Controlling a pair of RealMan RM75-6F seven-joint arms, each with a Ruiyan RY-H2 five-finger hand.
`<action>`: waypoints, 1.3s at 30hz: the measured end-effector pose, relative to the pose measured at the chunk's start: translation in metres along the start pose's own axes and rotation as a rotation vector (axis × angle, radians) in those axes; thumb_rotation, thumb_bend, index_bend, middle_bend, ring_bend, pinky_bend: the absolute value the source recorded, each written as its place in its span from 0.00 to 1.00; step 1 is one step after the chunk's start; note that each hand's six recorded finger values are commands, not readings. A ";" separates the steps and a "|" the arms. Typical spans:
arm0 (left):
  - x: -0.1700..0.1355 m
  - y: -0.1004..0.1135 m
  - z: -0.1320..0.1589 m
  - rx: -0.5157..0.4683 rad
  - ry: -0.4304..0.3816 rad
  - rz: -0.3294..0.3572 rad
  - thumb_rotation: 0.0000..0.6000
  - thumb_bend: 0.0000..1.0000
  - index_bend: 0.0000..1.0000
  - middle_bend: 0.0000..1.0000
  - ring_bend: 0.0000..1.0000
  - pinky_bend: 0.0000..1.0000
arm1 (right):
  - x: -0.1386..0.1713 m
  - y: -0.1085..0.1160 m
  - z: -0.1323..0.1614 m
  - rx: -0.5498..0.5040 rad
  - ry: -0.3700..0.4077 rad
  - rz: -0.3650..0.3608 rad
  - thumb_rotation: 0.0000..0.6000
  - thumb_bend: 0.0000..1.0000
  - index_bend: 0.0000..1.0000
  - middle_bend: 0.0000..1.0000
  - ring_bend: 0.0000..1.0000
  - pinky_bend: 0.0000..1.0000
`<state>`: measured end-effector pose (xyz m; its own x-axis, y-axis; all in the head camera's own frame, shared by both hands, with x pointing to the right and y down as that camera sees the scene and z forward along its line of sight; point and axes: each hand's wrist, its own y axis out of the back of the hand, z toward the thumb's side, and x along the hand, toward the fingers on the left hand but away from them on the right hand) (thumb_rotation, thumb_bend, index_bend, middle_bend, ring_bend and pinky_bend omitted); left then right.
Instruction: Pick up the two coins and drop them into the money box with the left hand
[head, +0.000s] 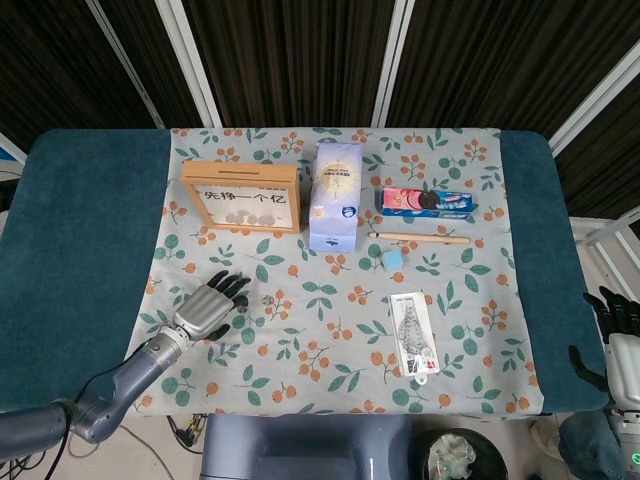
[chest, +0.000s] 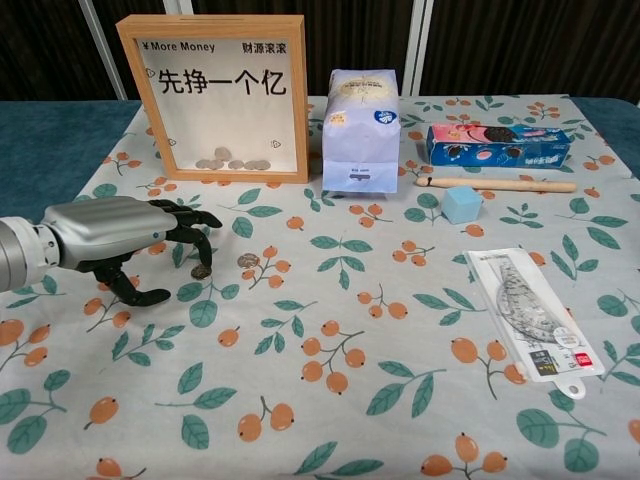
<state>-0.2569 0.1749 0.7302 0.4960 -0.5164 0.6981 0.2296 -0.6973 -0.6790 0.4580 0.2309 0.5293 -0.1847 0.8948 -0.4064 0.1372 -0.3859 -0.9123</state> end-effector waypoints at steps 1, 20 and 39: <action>0.000 0.000 0.000 0.002 0.000 -0.001 1.00 0.36 0.31 0.03 0.00 0.00 | 0.000 0.000 0.000 -0.001 0.000 0.001 1.00 0.44 0.15 0.07 0.01 0.00; 0.002 -0.005 0.000 0.033 0.007 -0.011 1.00 0.36 0.48 0.03 0.00 0.00 | 0.000 0.001 0.000 -0.002 -0.001 -0.002 1.00 0.44 0.15 0.07 0.01 0.00; 0.002 -0.004 -0.004 0.044 0.022 0.012 1.00 0.37 0.65 0.10 0.00 0.00 | 0.000 0.000 0.000 -0.004 -0.003 0.000 1.00 0.44 0.15 0.07 0.01 0.00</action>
<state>-0.2600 0.1744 0.7349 0.4800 -0.5359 0.6946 0.2604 -0.6691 -0.6961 0.4584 0.2307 0.5291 -0.1874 0.8944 -0.4061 0.1405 -0.3848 -0.9123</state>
